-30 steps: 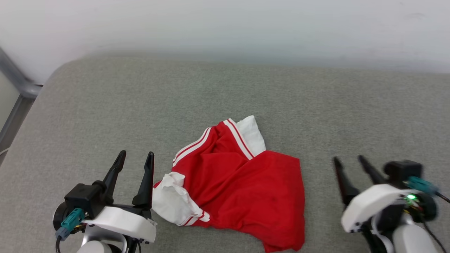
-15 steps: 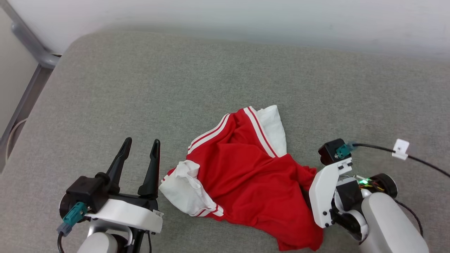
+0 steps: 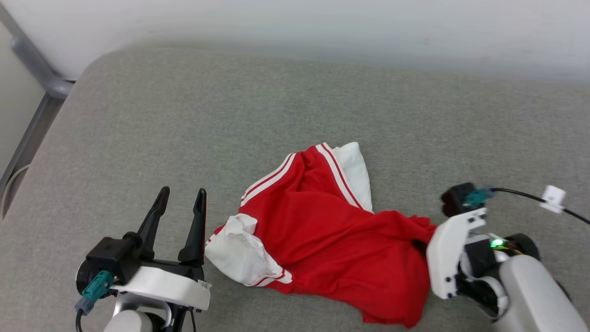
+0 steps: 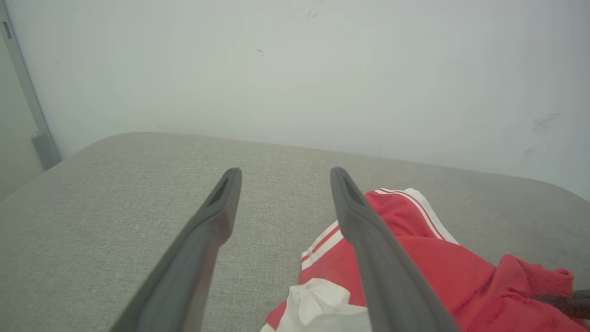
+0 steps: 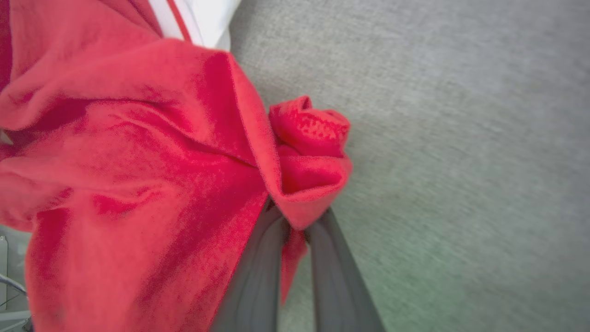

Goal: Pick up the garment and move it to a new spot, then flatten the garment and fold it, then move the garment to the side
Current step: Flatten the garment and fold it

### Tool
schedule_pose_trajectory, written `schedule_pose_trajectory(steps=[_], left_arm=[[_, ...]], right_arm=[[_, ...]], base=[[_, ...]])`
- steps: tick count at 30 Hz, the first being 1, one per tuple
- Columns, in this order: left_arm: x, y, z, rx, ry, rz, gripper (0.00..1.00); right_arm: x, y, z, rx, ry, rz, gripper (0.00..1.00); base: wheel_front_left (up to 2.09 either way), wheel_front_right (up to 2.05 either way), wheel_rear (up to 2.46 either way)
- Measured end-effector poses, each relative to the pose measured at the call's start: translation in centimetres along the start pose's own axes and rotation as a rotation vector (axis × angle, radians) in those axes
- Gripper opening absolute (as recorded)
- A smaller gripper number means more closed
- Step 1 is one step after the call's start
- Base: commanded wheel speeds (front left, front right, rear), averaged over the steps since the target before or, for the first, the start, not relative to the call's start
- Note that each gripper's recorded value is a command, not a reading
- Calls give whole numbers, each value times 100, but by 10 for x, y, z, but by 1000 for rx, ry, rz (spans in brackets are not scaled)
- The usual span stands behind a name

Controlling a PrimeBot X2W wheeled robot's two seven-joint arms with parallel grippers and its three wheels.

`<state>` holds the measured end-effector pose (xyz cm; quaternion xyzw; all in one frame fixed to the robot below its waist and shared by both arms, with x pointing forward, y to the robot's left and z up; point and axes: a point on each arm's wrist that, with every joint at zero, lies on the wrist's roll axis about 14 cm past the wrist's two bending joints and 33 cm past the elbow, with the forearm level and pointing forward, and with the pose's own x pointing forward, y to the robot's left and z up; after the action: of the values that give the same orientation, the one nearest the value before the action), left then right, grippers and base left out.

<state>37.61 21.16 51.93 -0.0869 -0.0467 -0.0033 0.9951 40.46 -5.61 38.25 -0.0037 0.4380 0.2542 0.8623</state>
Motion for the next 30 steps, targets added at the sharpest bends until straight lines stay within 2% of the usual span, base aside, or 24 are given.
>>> schedule_pose_trajectory(steps=[5, 11, 17, 21, 23, 24, 25, 26, 30], left_arm=[[1, -11, -1, 1, 0, -38, 100], [3, -29, -6, -8, 9, -92, 100], [6, -46, -8, -10, 23, -150, 100], [6, -52, -9, -9, 29, -170, 100], [7, -54, -11, -7, 38, -177, 100], [8, -55, -12, -7, 41, -181, 100], [8, -56, -13, -7, 45, -184, 100], [8, -56, -14, -7, 49, -186, 100], [8, -54, -17, -1, 62, -183, 100]], right_arm=[[-38, -40, 2, 93, -126, -115, 0], [-87, -69, -44, 254, -173, -257, 0], [-121, -71, -115, 392, -98, -345, 0], [-123, -52, -156, 493, -42, -294, 0], [-119, -44, -163, 515, -42, -274, 0], [-117, -42, -163, 523, -55, -267, 21], [-115, -40, -162, 527, -66, -260, 69], [-114, -41, -159, 523, -88, -262, 100], [-116, -57, -124, 491, -260, -296, 100]], base=[[0, 0, 0], [0, 0, 0], [0, 0, 0], [0, 0, 0], [0, 0, 0], [0, 0, 0], [0, 0, 0], [0, 0, 0], [0, 0, 0]])
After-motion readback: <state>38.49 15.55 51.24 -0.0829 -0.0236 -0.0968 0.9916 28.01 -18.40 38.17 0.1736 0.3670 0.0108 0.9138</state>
